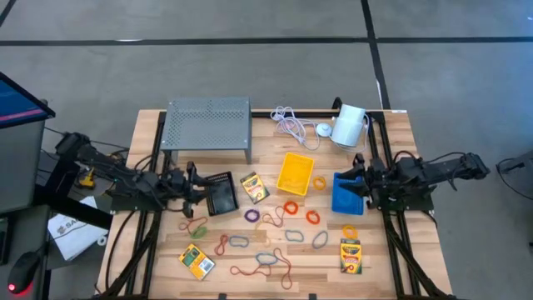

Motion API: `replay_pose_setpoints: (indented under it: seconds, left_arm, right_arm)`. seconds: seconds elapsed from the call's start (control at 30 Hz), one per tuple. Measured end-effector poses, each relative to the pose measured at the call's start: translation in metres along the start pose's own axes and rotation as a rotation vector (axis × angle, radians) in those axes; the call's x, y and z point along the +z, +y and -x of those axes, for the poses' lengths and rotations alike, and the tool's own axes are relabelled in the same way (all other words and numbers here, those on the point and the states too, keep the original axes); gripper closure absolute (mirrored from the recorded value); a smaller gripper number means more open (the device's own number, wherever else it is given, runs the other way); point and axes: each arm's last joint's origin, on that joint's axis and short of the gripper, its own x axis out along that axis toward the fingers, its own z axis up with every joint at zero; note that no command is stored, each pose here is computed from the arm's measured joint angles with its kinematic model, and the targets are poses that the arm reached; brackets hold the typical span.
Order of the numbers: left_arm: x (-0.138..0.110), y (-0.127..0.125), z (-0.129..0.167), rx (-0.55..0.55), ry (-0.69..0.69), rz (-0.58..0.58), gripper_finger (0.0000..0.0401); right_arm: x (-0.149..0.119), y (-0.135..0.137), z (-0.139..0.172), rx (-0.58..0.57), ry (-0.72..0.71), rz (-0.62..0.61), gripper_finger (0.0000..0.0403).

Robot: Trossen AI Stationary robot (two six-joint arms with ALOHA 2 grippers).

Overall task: Pick & Place Office Desk Supplies
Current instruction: Put the orange spring keychain into the blue bin

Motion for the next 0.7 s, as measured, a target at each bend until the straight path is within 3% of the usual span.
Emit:
replay_pose_setpoints:
  seconds: [0.2,0.33,0.57,0.7]
  left_arm:
    - [0.014,-0.007,-0.016,-0.055,0.002,0.023,0.0278]
    - [0.024,-0.016,-0.03,-0.065,0.028,-0.043,0.0278]
    - [0.018,-0.02,-0.04,-0.042,0.176,-0.142,0.0278]
    - [0.012,-0.017,-0.037,-0.004,0.244,-0.128,0.0278]
  right_arm:
    - [0.028,0.015,-0.018,-0.023,0.18,0.058,0.026]
    - [0.038,0.026,-0.045,-0.057,0.322,0.089,0.026]
    - [0.034,0.043,-0.098,-0.147,0.621,0.04,0.026]
    - [0.027,0.058,-0.12,-0.17,0.753,0.026,0.0261]
